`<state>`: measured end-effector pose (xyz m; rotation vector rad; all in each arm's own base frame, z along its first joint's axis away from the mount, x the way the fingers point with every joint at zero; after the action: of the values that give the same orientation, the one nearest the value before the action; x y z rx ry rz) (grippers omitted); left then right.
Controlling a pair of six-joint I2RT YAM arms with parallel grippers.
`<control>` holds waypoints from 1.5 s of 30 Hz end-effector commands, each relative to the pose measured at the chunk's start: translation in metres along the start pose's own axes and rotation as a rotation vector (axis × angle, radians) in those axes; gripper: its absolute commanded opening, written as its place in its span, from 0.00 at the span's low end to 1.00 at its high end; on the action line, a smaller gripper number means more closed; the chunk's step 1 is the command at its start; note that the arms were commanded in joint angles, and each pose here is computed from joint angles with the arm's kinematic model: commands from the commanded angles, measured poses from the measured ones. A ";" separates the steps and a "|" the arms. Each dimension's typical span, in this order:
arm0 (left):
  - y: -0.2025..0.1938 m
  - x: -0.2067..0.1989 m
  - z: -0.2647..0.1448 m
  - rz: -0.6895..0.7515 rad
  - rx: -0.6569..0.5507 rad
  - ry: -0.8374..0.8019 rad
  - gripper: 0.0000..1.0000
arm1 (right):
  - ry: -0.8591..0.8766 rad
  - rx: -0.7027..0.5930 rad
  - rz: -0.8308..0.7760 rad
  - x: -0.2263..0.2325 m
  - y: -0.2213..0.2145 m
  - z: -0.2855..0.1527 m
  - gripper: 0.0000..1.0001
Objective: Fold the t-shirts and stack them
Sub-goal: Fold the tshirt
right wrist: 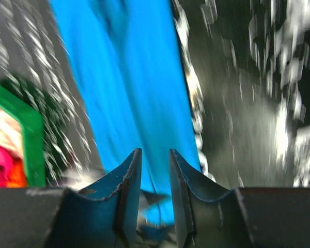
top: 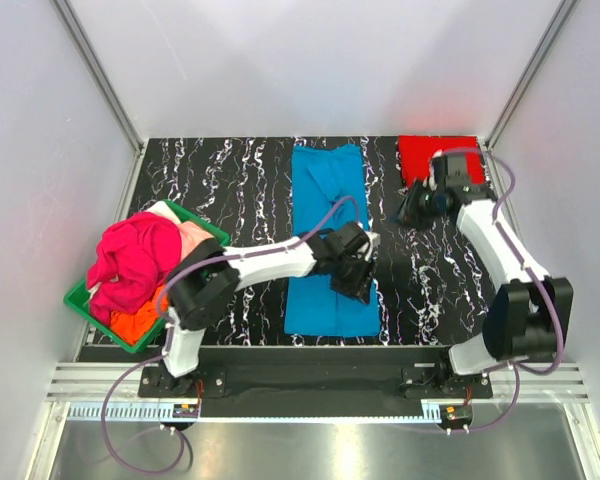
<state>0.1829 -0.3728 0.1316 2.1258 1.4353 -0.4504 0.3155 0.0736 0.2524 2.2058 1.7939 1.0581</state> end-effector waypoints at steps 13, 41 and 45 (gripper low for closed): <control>-0.050 0.009 -0.044 -0.124 -0.076 0.009 0.44 | -0.006 0.139 0.072 -0.014 -0.092 -0.017 0.35; -0.069 0.016 -0.008 -0.186 -0.047 0.127 0.00 | 0.004 0.117 0.036 -0.015 -0.090 -0.015 0.37; -0.065 0.010 -0.021 -0.166 -0.068 0.135 0.00 | 0.006 0.129 0.039 -0.016 -0.091 -0.012 0.37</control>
<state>0.1233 -0.3341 0.1081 2.0382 1.7289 -0.3903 0.2304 0.0817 0.2033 2.3758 1.8758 0.9276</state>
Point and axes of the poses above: each gripper's point midway between its finger pads, its own z axis out along the fingers, its own x axis along the line the jaws close on, y = z × x, the point moved 10 cm from there along -z, back along the fingers, and after that the axes turned 8 degrees about -z, right-handed, at the moved point
